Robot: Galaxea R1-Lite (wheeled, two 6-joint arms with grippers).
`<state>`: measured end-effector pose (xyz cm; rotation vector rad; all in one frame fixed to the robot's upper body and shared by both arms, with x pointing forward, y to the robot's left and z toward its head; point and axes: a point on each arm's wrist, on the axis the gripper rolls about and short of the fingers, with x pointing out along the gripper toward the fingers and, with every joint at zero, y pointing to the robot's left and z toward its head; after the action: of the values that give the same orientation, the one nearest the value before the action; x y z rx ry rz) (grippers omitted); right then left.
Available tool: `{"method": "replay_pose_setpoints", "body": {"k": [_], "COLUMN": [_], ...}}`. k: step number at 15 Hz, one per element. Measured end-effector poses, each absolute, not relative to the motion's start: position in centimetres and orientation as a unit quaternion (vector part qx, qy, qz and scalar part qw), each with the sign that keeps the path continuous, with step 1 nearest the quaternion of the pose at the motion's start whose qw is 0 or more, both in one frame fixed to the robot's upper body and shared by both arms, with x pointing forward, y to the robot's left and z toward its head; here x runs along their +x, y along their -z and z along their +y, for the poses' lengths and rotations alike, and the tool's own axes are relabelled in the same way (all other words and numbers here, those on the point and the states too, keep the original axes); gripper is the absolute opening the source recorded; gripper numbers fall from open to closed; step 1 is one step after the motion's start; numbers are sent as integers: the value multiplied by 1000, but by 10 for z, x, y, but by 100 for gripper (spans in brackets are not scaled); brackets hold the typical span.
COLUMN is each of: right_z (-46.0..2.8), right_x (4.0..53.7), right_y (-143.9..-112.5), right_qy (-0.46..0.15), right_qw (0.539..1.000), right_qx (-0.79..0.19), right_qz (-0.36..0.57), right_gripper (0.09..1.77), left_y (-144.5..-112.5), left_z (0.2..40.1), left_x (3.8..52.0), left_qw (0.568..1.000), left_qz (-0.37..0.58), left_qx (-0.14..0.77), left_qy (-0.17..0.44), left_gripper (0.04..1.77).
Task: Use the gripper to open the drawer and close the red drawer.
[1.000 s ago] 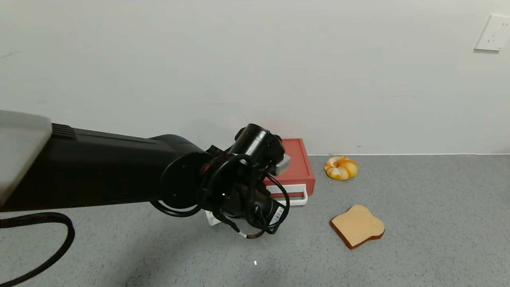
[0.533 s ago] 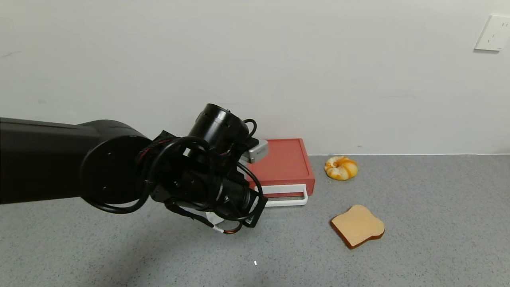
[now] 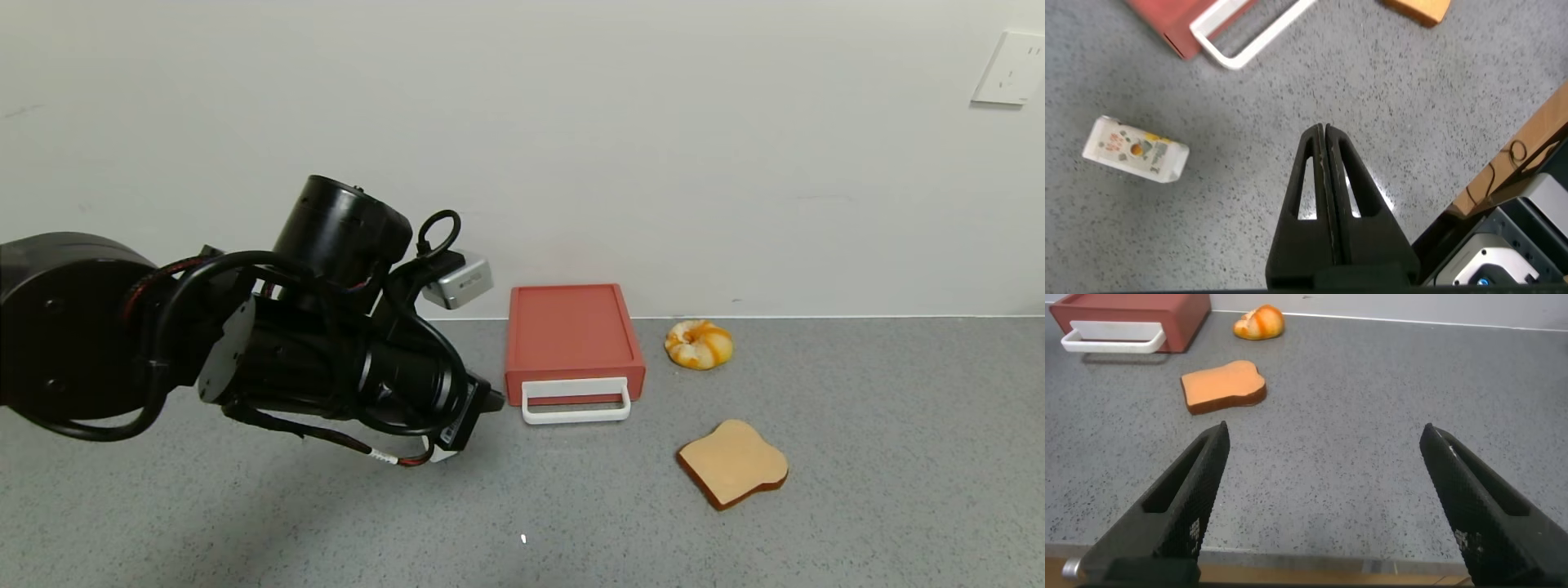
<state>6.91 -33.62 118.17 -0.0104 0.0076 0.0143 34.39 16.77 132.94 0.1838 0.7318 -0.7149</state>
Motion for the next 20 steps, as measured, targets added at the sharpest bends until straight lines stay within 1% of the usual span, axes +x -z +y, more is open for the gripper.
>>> {"method": "replay_pose_setpoints", "body": {"k": [1,2,5,7,9,11,14,20], "right_z": [-336,-336,-336,-336,-336,-336,-336,-336], "right_x": [69,69,69,69,69,69,69,69], "right_y": [-1182,-1182,-1182,-1182,-1182,-1182,-1182,-1182], "right_qy": [-7,-7,-7,-7,-7,-7,-7,-7], "right_qw": [1000,1000,1000,1000,1000,1000,1000,1000], "right_qx": [-5,-5,-5,-5,-5,-5,-5,-5], "right_qz": [4,4,4,4,4,4,4,4], "right_gripper": [171,171,171,171,171,171,171,171], "left_y": [-1330,-1330,-1330,-1329,-1329,-1329,-1326,-1318], "left_z": [172,176,186,189,192,195,202,220], "left_x": [344,343,343,341,340,341,343,342], "left_qw": [872,875,880,878,879,885,894,917], "left_qz": [341,336,330,331,321,300,266,216], "left_qx": [84,83,78,77,79,77,69,56], "left_qy": [341,339,333,338,344,347,354,330], "left_gripper": [11,33,77,98,115,128,141,157]}}
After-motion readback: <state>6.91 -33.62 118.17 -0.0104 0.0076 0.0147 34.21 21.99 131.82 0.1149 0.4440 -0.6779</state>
